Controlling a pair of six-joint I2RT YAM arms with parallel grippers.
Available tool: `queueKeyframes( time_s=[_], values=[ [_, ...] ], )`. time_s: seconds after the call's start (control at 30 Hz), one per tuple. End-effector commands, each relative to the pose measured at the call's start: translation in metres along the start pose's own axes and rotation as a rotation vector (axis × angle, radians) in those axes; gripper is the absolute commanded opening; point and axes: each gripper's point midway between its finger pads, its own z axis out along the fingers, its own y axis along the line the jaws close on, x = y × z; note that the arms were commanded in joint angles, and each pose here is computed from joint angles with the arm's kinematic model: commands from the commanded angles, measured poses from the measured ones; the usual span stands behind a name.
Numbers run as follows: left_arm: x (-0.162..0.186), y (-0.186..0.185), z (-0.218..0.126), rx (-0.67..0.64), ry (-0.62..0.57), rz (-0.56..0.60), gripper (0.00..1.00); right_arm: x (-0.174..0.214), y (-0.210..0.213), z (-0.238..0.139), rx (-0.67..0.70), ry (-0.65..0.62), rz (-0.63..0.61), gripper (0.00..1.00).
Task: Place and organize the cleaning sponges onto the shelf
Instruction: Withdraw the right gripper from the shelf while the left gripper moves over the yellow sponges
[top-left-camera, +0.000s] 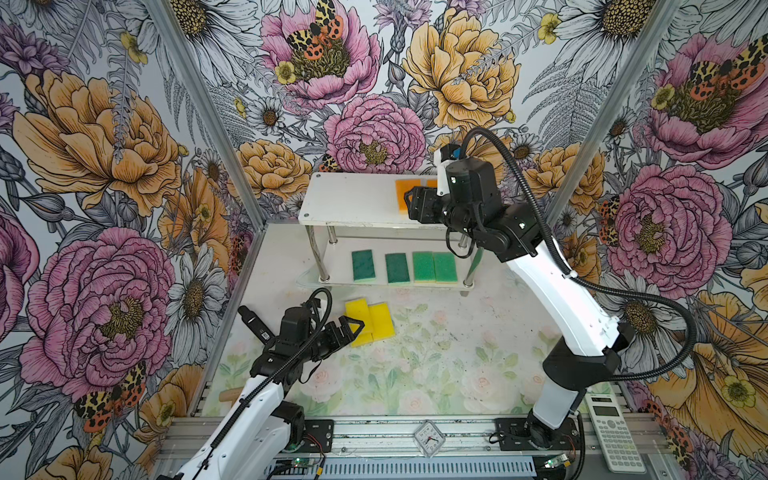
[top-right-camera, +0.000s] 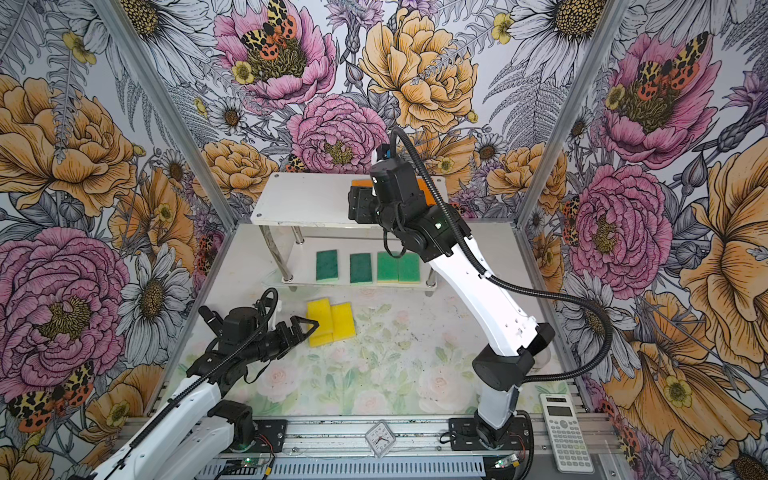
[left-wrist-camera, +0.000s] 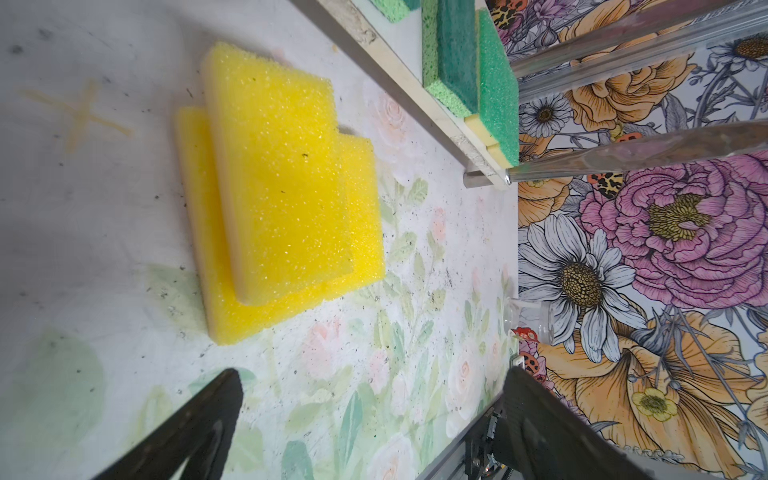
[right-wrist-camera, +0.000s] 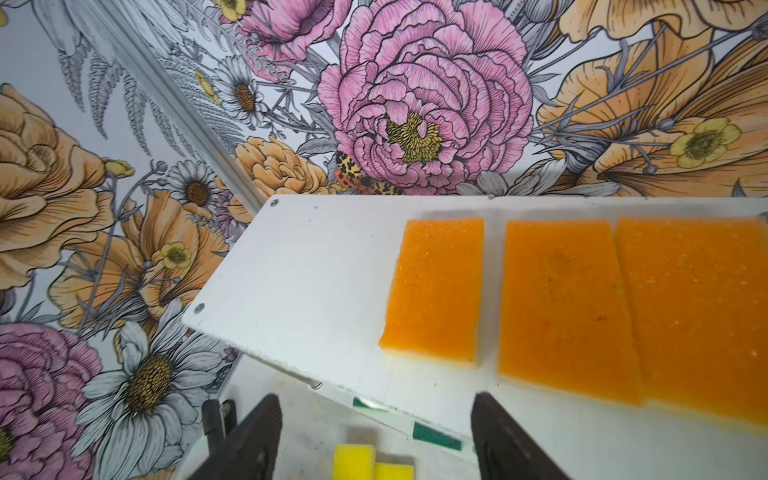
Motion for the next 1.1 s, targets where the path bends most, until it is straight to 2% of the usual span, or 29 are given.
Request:
queueKeyframes(
  time_s=[0.0,0.07,0.2,0.3,0.47,0.8,1.07],
  values=[
    [-0.01,0.003,-0.003,-0.066,-0.036,0.038,0.99,0.028,0.008,-0.014,-0.059,0.074,-0.08,0.74],
    [-0.01,0.004,-0.002,-0.09,-0.039,0.051,0.99,0.057,0.012,-0.02,-0.064,0.129,-0.139,0.75],
    [-0.01,0.002,0.001,-0.129,-0.046,0.08,0.99,0.114,-0.012,-0.021,-0.004,0.243,-0.172,0.76],
    [-0.009,0.001,0.005,-0.164,-0.053,0.092,0.99,0.158,-0.031,-0.018,0.03,0.318,-0.17,0.76],
    [-0.009,-0.001,0.014,-0.229,-0.061,0.12,0.99,0.225,-0.048,-0.01,0.008,0.402,-0.131,0.76],
    [-0.011,0.002,0.021,-0.408,-0.129,0.176,0.99,0.294,-0.072,-0.009,-0.034,0.442,-0.103,0.76],
    [-0.018,0.001,0.034,-0.498,-0.153,0.212,0.99,0.312,-0.081,-0.007,-0.039,0.451,-0.114,0.77]
  ],
)
